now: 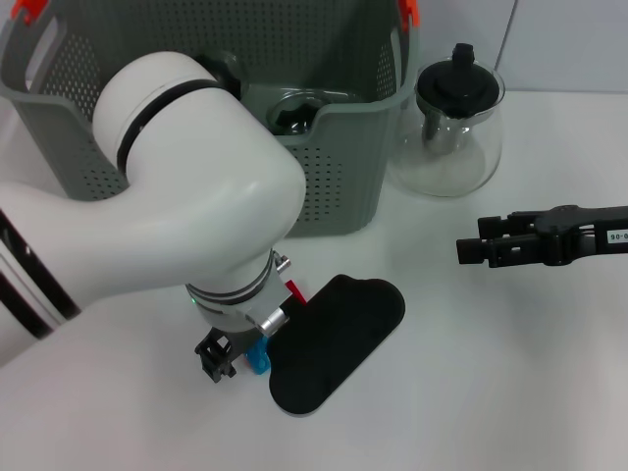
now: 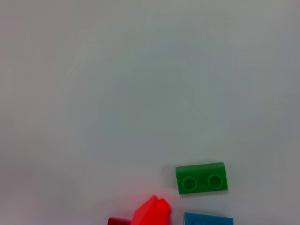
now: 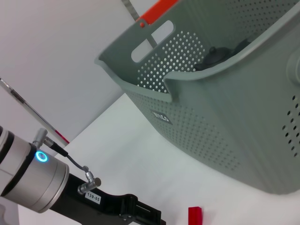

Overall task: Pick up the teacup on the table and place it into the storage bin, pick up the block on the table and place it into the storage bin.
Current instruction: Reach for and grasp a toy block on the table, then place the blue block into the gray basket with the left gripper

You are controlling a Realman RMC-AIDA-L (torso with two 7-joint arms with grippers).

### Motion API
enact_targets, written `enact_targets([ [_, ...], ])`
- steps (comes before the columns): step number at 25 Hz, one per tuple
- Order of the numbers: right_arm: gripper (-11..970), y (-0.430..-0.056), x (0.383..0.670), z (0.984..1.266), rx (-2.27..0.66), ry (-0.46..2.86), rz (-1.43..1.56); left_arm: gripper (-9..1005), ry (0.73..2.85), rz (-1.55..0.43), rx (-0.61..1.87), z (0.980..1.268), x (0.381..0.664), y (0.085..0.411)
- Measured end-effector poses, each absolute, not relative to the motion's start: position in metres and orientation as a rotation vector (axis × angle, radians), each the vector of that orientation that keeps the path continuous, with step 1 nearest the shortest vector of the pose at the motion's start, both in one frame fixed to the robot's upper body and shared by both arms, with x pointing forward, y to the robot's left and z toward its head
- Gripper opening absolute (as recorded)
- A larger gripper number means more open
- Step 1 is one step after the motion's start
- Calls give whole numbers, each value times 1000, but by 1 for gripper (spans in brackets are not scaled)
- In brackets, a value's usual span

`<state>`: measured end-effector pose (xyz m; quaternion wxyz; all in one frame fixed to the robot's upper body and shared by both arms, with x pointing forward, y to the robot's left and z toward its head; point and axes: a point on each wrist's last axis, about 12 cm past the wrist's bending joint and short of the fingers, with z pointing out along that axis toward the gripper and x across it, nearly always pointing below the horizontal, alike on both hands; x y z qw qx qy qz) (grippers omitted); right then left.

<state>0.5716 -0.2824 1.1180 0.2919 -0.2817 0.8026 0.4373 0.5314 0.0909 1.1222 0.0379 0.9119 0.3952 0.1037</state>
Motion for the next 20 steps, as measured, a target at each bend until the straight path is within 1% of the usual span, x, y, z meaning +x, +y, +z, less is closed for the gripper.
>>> enact_targets([
  [2,946,-283,572,1118,-750,2140,1165,779,1211,319,2801,1122,531,91],
  [11,946,-284,571,1118,-754,2134,1159,508,1218,330,2811,1120,532,90],
  [14,946,-285,571,1117,-748,2134,1159,416,1233,328,2800,1124,531,90],
  [20,946,-288,568,1116,-742,2121,1157,421,1359,275,2724,1146,531,97],
])
